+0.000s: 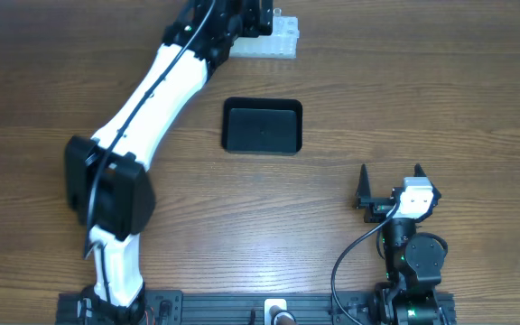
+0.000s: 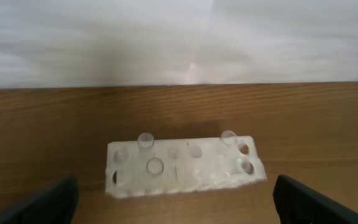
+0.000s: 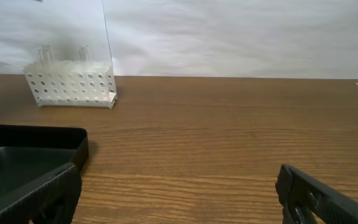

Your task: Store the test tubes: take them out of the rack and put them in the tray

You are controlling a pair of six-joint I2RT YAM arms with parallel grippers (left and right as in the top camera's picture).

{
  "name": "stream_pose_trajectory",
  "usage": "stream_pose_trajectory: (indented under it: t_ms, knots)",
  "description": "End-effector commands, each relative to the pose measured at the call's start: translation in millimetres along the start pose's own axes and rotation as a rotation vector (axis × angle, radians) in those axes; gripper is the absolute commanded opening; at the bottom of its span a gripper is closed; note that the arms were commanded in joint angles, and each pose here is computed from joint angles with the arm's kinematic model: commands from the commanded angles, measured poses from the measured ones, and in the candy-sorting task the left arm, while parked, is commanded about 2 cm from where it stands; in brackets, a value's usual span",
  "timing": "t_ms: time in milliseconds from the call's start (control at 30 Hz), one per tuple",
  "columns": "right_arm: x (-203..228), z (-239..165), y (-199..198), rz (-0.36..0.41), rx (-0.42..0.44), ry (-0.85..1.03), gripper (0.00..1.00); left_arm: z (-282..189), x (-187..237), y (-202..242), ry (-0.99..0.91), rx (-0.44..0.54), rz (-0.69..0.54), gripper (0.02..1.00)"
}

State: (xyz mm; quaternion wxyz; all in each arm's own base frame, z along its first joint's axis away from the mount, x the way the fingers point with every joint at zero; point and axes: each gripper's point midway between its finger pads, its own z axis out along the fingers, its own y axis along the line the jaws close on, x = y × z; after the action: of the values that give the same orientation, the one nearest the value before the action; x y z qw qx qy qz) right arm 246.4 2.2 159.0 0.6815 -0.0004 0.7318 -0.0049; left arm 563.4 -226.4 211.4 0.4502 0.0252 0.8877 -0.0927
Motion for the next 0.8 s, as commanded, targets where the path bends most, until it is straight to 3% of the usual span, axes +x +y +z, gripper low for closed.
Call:
stream_pose_trajectory:
  t_ms: [33,267,800]
  knots:
    - [1.4,-0.1,-1.0,0.004,0.002,0.000,0.993,29.9,-2.2,5.2,0.000,-0.050,-0.012,0.996]
    - [1.4,-0.1,-1.0,0.004,0.002,0.000,0.993,59.6,14.5,8.9,0.043,-0.080,-0.002,0.993]
    - [1.4,-0.1,-0.9,0.004,0.002,0.000,0.993,79.9,34.9,27.0,0.085,-0.119,-0.006,0.996]
